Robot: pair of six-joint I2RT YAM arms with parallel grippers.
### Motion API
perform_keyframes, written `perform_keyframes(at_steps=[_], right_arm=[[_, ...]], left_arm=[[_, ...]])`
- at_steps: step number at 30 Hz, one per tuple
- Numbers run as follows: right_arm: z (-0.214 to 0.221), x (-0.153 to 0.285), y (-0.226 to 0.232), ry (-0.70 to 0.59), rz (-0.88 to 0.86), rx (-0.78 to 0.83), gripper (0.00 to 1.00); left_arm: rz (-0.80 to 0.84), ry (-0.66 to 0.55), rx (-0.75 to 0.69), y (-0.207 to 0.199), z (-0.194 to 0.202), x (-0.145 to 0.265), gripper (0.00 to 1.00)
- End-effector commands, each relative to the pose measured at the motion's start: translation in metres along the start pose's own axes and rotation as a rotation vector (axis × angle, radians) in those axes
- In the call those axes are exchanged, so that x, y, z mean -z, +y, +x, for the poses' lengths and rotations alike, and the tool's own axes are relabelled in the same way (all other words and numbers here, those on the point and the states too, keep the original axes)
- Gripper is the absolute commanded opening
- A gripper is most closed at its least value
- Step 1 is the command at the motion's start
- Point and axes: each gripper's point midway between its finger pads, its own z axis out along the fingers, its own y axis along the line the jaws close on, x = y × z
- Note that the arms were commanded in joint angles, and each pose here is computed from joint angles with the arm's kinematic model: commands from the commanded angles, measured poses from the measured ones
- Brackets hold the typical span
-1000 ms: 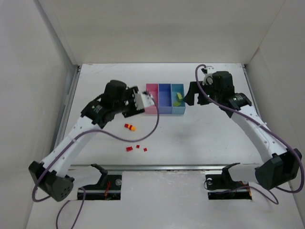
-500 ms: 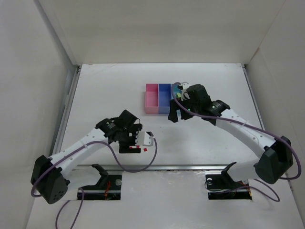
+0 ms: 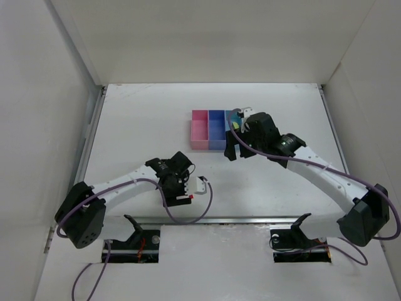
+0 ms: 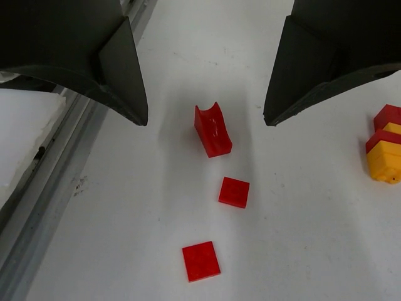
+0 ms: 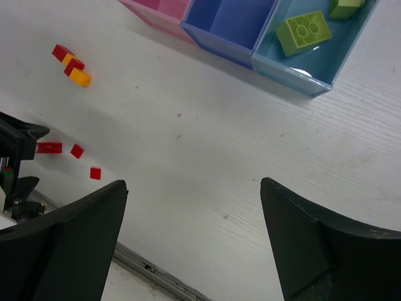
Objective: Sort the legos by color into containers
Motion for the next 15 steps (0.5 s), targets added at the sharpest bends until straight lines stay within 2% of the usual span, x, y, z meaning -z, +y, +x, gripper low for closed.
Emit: perform_keyframes(at_steps=[1,2,6,8,10,15], right_arm=[[-0.006,0.009,-0.004,-0.031,0.034,0.001,0.92],[-0.006,0.009,-0.004,-0.031,0.034,0.001,0.92],[-0.012,0.012,-0.006,-0.046,0.05,0.01,0.92],[-0.01,0.011,-0.011,-0.031,0.074,0.01,0.92],[-0.011,0.011,-0.013,-0.024,0.086,0.028,0.92],[-0.019,0.014,-0.014,-0.046,0.099,0.037,0.94]], left_arm=[[-0.039,-0.001,0.063,0.005,-0.003,-0.004,0.71],[-0.034,0.027,0.066,0.003,0.004,-0.008,0.71],[-0.043,0.016,0.075,0.002,0.006,-0.017,0.7],[-0.072,0.014,0.108,0.006,0.006,-0.019,0.63],[-0.056,0.066,0.123,-0.001,0.019,-0.028,0.54],[-0.057,0.085,0.104,-0.003,0.027,-0.03,0.48]])
